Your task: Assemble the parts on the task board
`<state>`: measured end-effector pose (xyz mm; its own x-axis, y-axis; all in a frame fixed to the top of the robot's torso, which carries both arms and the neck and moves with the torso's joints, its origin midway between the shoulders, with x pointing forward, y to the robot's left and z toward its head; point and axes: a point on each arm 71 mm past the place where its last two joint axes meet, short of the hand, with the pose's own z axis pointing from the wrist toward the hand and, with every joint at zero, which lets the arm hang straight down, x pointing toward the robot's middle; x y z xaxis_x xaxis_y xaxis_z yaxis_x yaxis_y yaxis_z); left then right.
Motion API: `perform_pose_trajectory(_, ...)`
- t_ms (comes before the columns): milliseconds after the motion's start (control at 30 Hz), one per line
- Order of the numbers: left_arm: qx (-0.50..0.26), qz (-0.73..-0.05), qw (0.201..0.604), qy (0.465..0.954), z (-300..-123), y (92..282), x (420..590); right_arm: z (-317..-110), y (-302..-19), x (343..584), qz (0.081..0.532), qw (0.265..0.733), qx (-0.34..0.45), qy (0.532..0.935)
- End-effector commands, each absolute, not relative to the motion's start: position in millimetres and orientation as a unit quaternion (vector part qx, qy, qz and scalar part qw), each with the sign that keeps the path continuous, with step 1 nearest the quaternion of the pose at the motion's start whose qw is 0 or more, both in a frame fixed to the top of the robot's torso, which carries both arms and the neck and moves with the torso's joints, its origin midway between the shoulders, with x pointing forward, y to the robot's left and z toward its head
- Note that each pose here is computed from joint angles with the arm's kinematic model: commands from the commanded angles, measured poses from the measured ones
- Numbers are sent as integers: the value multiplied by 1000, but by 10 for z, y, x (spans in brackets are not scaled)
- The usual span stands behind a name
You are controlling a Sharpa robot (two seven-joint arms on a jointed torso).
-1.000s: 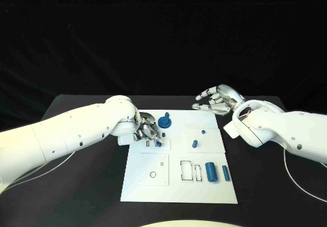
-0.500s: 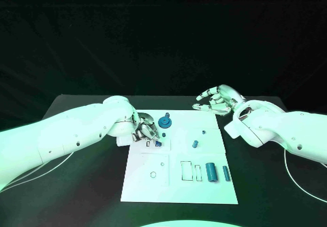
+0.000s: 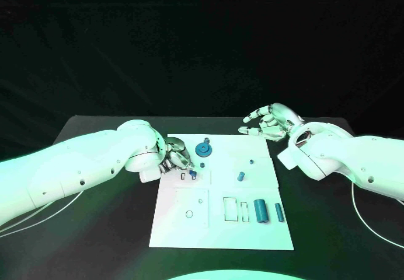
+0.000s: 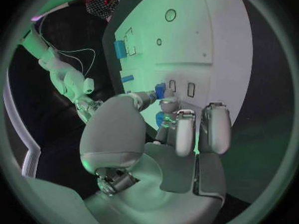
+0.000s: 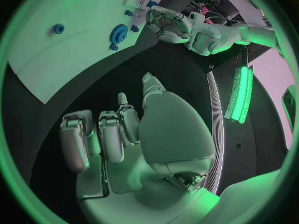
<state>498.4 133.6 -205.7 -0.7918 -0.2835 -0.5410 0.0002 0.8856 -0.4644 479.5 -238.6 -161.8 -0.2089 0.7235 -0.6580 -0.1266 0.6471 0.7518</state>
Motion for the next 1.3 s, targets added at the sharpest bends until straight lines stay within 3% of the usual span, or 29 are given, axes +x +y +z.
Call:
perform_pose_trajectory(33,-62,-220,362,904,-2032,1328,4993,-1620,-2377,4790,363,588,209,692)
perform_pose_trajectory(567,-34,-206,385,899,-2164,1260,4920,-1624,-2380,4788,364,587,208,693)
perform_pose_trajectory(1300,9,-187,364,912,-2207,1220,4851,-1630,-2388,4790,363,586,208,694)
